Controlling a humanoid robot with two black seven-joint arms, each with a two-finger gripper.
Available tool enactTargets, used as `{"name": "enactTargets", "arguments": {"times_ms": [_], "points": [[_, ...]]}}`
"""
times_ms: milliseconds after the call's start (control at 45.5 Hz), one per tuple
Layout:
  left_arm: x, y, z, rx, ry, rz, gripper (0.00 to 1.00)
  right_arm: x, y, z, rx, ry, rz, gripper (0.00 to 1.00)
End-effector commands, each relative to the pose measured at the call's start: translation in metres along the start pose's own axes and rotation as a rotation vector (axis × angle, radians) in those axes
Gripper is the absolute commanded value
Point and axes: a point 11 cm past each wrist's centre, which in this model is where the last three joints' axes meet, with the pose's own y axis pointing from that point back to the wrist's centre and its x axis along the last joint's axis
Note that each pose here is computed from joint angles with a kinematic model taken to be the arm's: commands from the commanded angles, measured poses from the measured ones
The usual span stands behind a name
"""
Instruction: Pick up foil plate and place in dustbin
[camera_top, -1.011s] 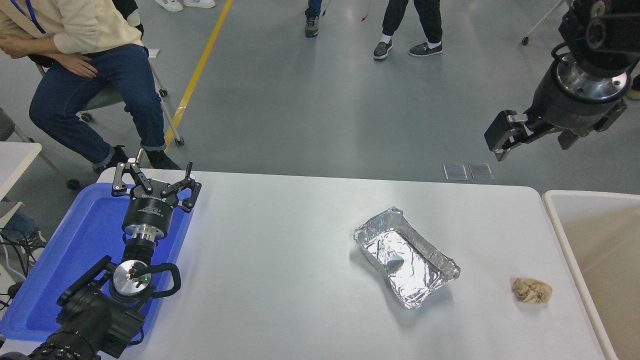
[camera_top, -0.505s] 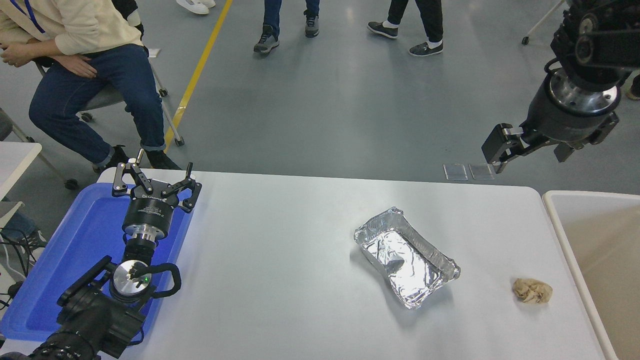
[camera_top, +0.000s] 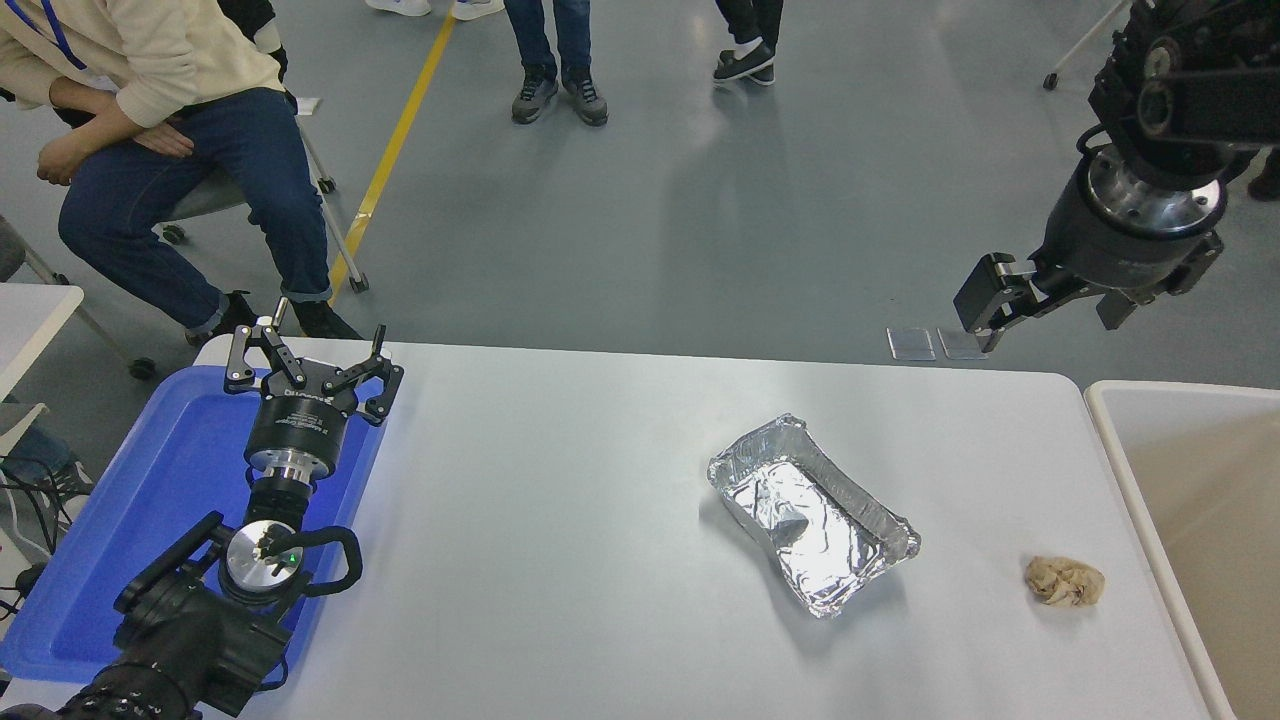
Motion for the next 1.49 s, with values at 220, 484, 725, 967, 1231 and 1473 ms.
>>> {"name": "enactTargets", "arguments": {"times_ms": [220,484,725,967,1231,1473], "points": [[0.0,0.0,0.0,-0.002,0.0,0.0,1.0,0.004,-0.008,-0.019,0.074,0.011,0.002,1.0],[0.0,0.0,0.0,-0.002,0.0,0.0,1.0,0.004,-0.009,-0.022,0.09,0.007,-0.001,1.0],[0.0,0.0,0.0,-0.002,0.001,0.0,1.0,0.001,-0.014,-0.022,0.13,-0.056,-0.017,1.0],[0.0,0.0,0.0,-0.002,0.001,0.0,1.0,-0.009,-0.033,-0.024,0.139,-0.06,-0.069,1.0],[0.0,0.0,0.0,-0.002,0.001,0.0,1.0,-0.029,-0.068,-0.029,0.16,-0.06,-0.164,0.97],[0.0,0.0,0.0,-0.002,0.001,0.0,1.0,-0.023,-0.099,-0.04,0.177,-0.053,-0.016,0.98]]}}
